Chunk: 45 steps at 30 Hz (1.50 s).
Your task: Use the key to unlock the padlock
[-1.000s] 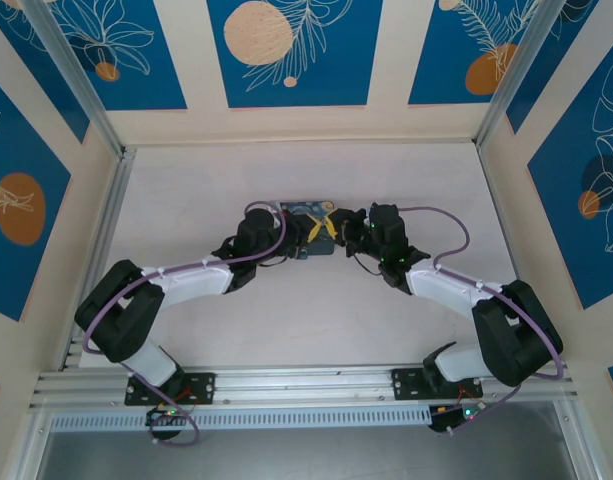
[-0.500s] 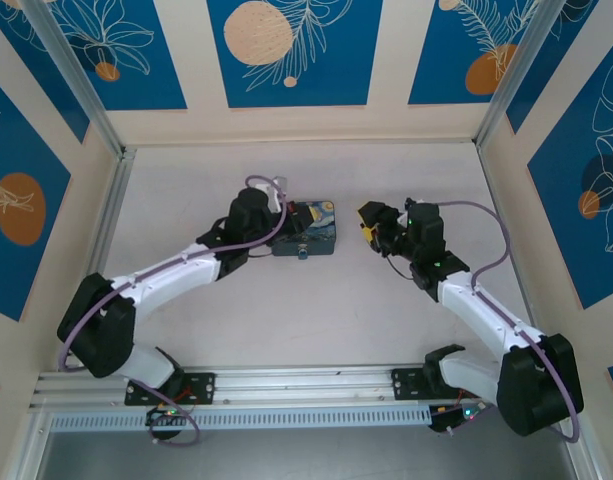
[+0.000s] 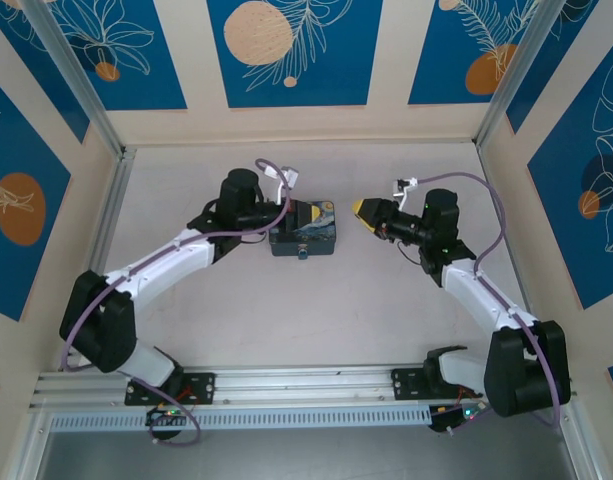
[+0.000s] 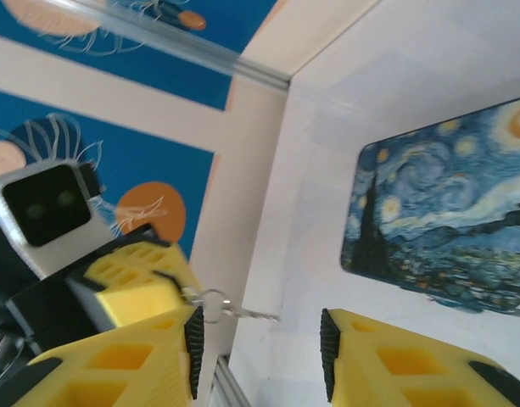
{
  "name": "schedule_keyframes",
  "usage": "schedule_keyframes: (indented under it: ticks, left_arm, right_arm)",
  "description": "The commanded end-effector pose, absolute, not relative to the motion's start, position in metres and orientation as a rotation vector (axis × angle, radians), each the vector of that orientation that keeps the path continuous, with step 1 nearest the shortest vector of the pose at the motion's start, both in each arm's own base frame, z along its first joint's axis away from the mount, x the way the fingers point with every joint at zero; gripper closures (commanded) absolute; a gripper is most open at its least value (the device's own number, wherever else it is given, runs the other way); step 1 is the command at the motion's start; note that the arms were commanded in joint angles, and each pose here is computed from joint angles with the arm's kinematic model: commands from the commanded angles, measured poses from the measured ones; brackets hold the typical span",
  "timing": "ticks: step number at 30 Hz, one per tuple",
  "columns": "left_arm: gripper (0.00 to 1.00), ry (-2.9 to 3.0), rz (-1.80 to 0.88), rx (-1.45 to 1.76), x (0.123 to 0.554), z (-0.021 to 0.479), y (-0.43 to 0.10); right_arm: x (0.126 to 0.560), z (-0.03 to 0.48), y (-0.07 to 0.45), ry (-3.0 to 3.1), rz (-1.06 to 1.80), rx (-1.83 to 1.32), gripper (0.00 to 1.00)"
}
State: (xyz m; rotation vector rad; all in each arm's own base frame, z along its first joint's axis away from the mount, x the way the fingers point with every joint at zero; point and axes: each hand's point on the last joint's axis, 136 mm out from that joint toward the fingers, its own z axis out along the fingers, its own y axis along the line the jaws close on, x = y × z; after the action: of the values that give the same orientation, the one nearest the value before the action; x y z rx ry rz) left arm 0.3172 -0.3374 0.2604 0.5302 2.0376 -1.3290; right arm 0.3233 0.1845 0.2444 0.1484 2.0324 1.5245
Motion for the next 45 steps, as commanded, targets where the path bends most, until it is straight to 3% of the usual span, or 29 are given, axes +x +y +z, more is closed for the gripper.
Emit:
schedule_keyframes:
  ticks: [1, 15, 34, 40, 45]
  left_arm:
    - [1.00, 1.987, -1.412, 0.658, 0.310, 0.271, -0.348]
    - [1.00, 2.020, -1.471, 0.610, 0.321, 0.257, -0.357]
    - [1.00, 2.028, -1.455, 0.592, 0.327, 0.255, -0.359]
    - [1.00, 2.031, -1.465, 0.587, 0.330, 0.255, -0.362]
    - [1.00, 2.052, -1.468, 0.564, 0.334, 0.250, -0.364]
  right_arm:
    - [0.317, 0.266, 0.199, 1.973, 1.590, -0.057, 0.59]
    - [0.323, 0.248, 0.232, 2.025, 1.655, -0.126, 0.69]
    - [0.308, 0.223, 0.232, 2.080, 1.667, -0.116, 0.77]
    - [0.307, 0.224, 0.233, 2.081, 1.675, -0.128, 0.84]
    - [0.307, 0.226, 0.234, 2.089, 1.678, -0.144, 0.98]
